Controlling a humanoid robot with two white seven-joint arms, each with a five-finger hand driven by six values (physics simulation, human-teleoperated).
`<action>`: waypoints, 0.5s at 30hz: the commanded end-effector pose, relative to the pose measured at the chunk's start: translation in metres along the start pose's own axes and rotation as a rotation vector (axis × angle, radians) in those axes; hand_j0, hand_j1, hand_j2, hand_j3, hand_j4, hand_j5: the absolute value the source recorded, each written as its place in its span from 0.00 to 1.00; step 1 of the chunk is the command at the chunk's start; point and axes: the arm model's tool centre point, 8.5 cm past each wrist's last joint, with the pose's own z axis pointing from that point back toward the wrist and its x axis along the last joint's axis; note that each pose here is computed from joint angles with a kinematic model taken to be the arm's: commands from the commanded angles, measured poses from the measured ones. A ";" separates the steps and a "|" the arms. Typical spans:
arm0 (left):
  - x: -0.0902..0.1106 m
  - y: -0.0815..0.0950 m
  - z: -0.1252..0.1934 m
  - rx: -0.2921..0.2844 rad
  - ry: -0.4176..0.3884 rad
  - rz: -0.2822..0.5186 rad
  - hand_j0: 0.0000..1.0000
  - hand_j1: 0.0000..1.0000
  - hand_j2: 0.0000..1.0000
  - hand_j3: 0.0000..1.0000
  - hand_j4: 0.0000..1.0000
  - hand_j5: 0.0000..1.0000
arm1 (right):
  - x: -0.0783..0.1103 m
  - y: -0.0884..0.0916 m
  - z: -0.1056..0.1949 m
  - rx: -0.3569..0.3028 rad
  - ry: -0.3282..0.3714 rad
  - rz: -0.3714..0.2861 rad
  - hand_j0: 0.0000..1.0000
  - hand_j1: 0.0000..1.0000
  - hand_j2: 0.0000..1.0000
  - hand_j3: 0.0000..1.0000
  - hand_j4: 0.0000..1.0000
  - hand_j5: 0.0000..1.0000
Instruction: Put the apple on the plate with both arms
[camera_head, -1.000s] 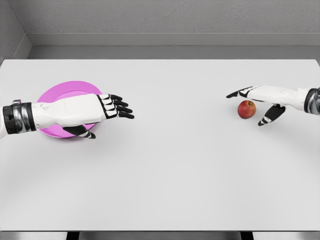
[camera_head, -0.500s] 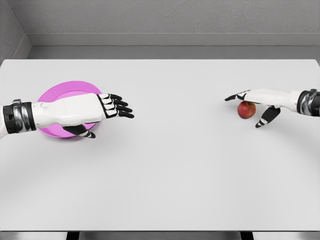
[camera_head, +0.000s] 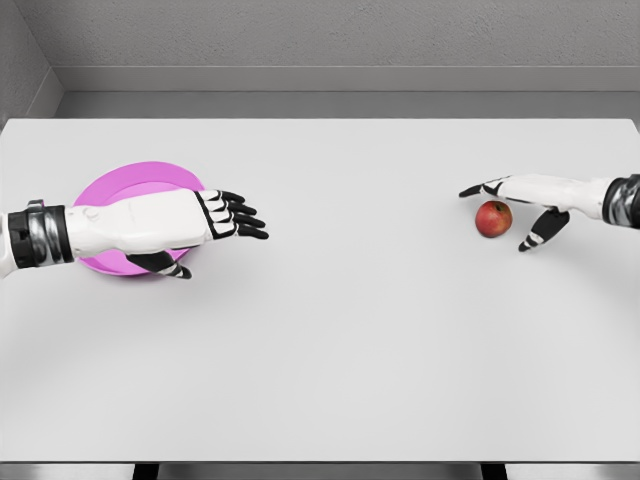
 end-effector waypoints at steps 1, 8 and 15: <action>0.000 0.000 0.000 0.001 0.000 0.005 1.00 1.00 1.00 1.00 1.00 1.00 | 0.001 0.000 -0.002 -0.005 -0.007 -0.007 1.00 1.00 1.00 1.00 1.00 1.00; 0.000 0.000 0.000 0.001 0.000 0.005 1.00 1.00 1.00 1.00 1.00 1.00 | 0.006 -0.002 -0.009 -0.007 -0.018 -0.004 0.98 0.98 0.98 0.98 0.98 0.98; 0.000 0.000 0.000 0.001 0.000 0.005 1.00 1.00 1.00 1.00 1.00 1.00 | 0.007 0.000 -0.013 -0.004 -0.022 -0.008 0.85 0.85 0.85 0.85 0.85 0.85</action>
